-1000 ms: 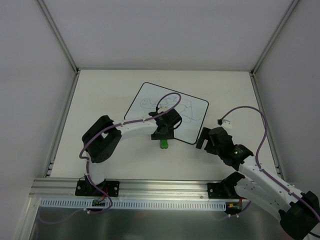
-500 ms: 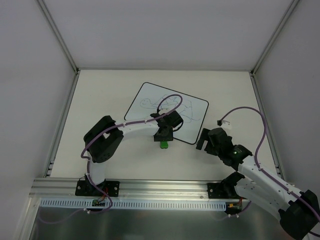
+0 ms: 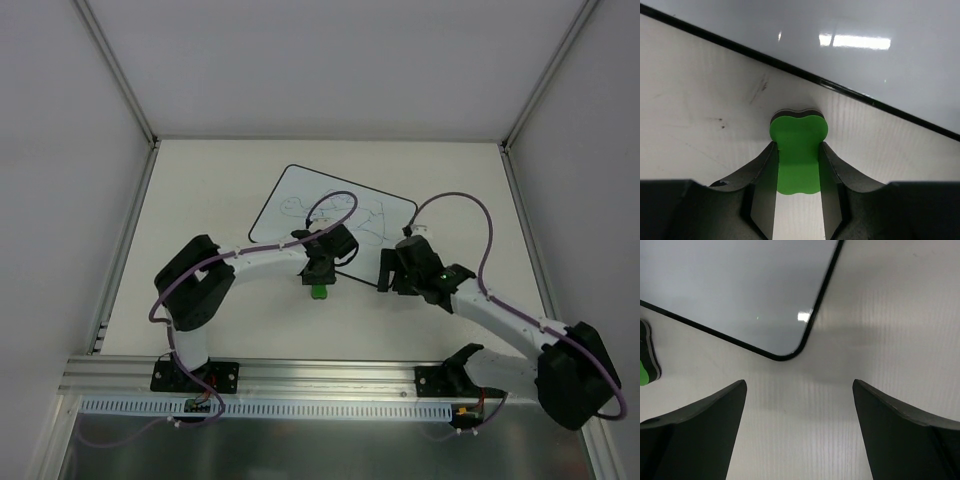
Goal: Erase the whiteboard
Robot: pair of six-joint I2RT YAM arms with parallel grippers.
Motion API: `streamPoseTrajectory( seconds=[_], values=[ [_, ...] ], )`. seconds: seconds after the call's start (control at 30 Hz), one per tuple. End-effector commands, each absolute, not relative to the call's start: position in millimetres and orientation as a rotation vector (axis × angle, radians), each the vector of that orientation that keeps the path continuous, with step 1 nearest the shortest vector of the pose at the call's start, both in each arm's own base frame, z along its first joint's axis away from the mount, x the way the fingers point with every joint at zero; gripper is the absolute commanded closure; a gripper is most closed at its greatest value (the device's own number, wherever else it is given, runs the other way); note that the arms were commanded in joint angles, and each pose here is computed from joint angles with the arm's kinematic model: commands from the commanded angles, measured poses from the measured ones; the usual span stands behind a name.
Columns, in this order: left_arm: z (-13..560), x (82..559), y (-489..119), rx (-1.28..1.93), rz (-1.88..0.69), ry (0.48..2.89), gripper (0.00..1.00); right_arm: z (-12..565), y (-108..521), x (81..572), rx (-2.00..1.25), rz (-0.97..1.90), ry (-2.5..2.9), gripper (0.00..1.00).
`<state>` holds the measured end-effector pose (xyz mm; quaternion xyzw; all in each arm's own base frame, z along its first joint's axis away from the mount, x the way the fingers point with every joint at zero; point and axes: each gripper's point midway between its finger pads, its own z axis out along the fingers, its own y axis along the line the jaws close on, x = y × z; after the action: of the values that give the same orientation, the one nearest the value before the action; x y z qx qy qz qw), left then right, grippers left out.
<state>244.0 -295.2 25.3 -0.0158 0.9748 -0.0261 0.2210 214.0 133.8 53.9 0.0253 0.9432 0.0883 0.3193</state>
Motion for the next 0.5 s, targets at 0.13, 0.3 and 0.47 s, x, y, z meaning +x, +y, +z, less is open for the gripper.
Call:
streamPoseTrajectory(
  seconds=[0.13, 0.3, 0.47],
  values=[
    [65, 257, -233, -0.118, -0.077, 2.620, 0.96, 73, 215, 270, -0.341, 0.398, 2.473, 0.31],
    [88, 267, -183, -0.220, -0.116, 2.581, 0.96, 61, 259, 279, -0.578, 0.468, 2.492, 0.31],
    [88, 264, -144, -0.264, -0.096, 2.578, 0.94, 42, 285, 268, -0.768, 0.480, 2.532, 0.31]
  ],
)
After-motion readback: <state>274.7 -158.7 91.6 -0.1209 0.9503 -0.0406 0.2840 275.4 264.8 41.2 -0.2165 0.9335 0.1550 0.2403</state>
